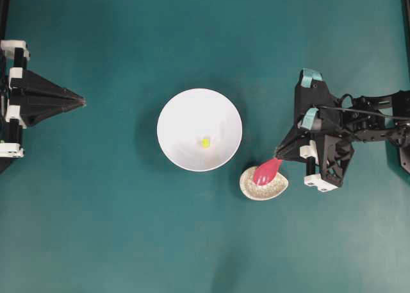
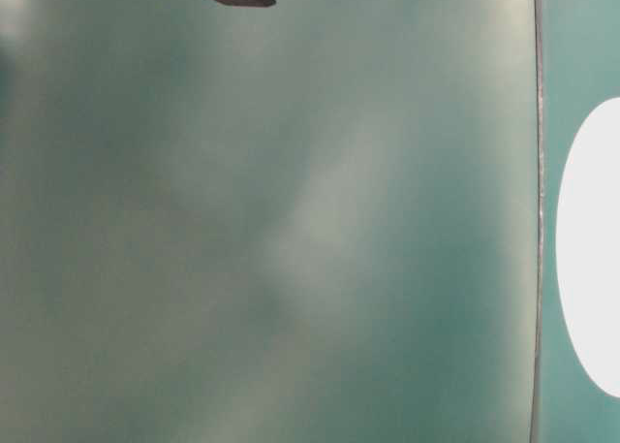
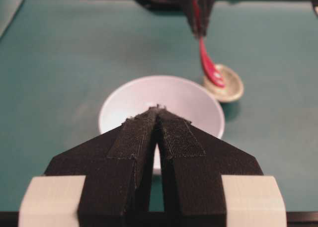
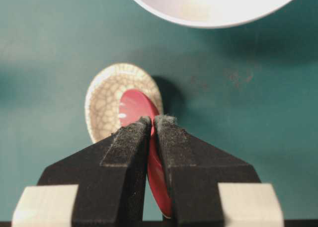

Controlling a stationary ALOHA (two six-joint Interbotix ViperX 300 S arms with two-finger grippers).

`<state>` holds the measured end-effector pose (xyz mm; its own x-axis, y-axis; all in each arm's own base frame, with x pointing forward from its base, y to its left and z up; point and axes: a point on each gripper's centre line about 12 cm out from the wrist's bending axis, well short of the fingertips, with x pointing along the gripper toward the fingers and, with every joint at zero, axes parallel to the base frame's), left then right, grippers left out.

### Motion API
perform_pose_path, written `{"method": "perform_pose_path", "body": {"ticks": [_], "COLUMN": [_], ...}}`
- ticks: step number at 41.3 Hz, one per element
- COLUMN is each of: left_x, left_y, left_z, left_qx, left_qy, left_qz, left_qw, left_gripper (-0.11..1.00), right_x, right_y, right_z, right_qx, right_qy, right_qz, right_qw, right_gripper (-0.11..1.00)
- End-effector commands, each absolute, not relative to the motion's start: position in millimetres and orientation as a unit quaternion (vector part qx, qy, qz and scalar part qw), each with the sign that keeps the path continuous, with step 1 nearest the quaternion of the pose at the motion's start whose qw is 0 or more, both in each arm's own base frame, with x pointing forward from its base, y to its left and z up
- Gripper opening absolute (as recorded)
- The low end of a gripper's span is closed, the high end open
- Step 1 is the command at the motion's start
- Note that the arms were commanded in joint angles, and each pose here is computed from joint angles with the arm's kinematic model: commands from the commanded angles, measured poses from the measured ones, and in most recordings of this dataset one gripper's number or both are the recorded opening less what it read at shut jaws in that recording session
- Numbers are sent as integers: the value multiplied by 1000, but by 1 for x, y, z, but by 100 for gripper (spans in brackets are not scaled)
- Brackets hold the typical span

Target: Scoop the yellow hexagonal prism block from the bowl with a spoon using the right arm.

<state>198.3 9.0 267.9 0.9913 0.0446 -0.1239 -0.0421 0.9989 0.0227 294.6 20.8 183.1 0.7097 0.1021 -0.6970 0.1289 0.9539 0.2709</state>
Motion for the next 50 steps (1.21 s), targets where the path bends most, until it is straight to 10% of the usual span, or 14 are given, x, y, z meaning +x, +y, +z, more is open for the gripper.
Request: {"method": "perform_pose_path", "body": {"ticks": [1, 19, 50], "left_x": [201, 202, 202], "left_y": [9, 9, 9], "left_z": [277, 277, 277], "left_qx": [13, 13, 13], "left_qy": [49, 49, 49], "left_qz": [22, 22, 22], "left_qw": [998, 998, 998], "left_gripper": [0, 0, 0], "right_x": [297, 275, 263], "right_y": [22, 22, 33], "right_z": [192, 234, 227], "right_qx": [153, 153, 119], "right_qy": [366, 315, 356], "right_qz": [-5, 15, 43], "right_qw": [918, 937, 926], "right_gripper": [7, 61, 58]}}
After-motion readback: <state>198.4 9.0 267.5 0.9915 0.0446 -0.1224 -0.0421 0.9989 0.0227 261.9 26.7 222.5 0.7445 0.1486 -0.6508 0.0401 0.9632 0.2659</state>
